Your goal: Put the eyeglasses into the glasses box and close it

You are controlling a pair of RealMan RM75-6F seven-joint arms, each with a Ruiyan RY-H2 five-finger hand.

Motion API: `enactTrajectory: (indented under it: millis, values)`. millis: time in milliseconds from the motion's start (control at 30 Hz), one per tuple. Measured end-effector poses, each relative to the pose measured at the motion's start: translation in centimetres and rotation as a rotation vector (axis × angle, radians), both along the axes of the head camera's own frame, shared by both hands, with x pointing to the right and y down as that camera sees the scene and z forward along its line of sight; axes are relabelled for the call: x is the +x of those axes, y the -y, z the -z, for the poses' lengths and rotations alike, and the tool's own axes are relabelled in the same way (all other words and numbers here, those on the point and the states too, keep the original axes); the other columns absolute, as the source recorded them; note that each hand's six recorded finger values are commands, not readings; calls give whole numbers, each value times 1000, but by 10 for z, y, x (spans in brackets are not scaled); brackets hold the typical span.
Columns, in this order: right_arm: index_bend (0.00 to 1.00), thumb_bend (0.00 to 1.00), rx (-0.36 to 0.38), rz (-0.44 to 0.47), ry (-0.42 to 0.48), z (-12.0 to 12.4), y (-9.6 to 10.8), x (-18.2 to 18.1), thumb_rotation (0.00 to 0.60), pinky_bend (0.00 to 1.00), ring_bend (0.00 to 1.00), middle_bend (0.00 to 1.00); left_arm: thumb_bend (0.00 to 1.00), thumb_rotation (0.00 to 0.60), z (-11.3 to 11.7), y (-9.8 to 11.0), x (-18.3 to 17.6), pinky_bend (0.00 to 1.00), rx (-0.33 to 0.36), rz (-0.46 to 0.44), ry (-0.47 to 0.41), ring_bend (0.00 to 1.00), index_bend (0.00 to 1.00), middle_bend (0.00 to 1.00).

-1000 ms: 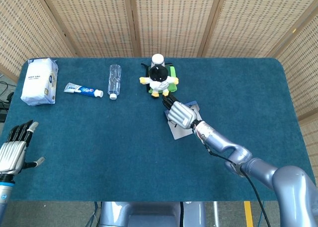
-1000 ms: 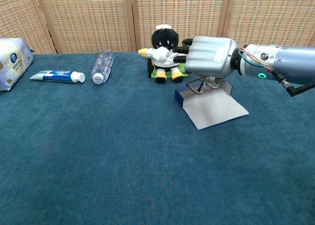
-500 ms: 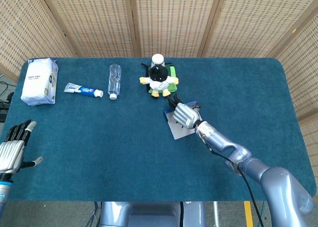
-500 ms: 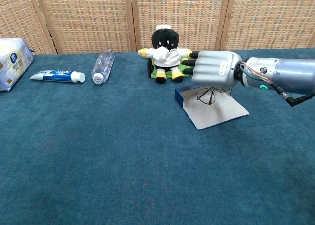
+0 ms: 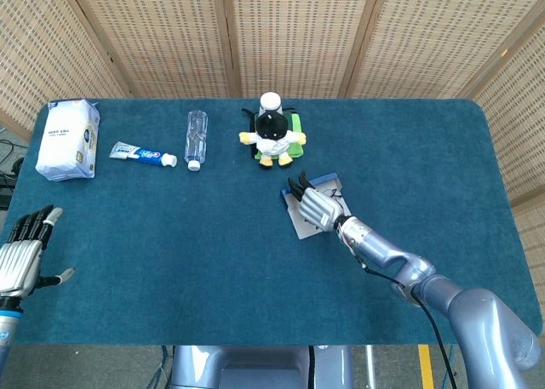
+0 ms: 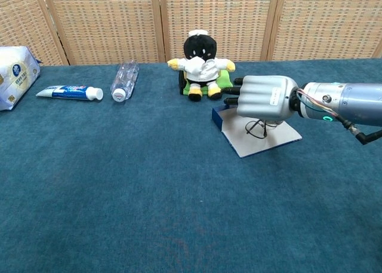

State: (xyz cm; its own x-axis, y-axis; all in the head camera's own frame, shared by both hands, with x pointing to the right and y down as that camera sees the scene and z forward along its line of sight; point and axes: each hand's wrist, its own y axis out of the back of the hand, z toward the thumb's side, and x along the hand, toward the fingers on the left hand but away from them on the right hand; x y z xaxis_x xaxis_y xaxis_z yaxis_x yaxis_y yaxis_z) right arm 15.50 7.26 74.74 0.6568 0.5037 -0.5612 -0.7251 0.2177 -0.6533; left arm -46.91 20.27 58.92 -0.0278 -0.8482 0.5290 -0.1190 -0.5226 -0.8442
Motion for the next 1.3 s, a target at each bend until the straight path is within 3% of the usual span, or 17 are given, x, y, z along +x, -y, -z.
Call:
enactTrajectory:
  millis: [233, 400, 533, 667, 733, 900, 1300]
  values:
    - [594, 498, -24, -28, 23, -3, -5, -7, 600, 182, 14, 172, 27, 600, 0, 0, 0, 0, 0, 1, -1, 0, 0, 0]
    - [496, 466, -8, -77, 29, -4, 0, -9, 600, 182, 22, 160, 27, 600, 0, 0, 0, 0, 0, 1, -2, 0, 0, 0]
    - [312, 440, 6, -131, 56, -4, 5, -12, 600, 182, 23, 93, 27, 600, 0, 0, 0, 0, -1, 1, -1, 0, 0, 0]
    - [75, 258, 13, -203, 95, -1, 11, -13, 600, 182, 13, 0, 27, 600, 0, 0, 0, 0, -1, 1, 0, 0, 0, 0]
    - [20, 198, 21, -237, 107, 1, 14, -13, 600, 183, 6, 0, 27, 600, 0, 0, -1, 0, 0, 2, 1, 0, 0, 0]
    - [0, 98, 33, -311, 134, 3, 18, -13, 600, 182, 0, 0, 27, 600, 0, -1, 0, 0, -2, 0, 1, 0, 0, 0]
    - [0, 105, 24, -375, 199, 14, 17, -20, 600, 180, 0, 0, 27, 600, -1, -1, -1, 0, -7, 2, 3, 0, 0, 0]
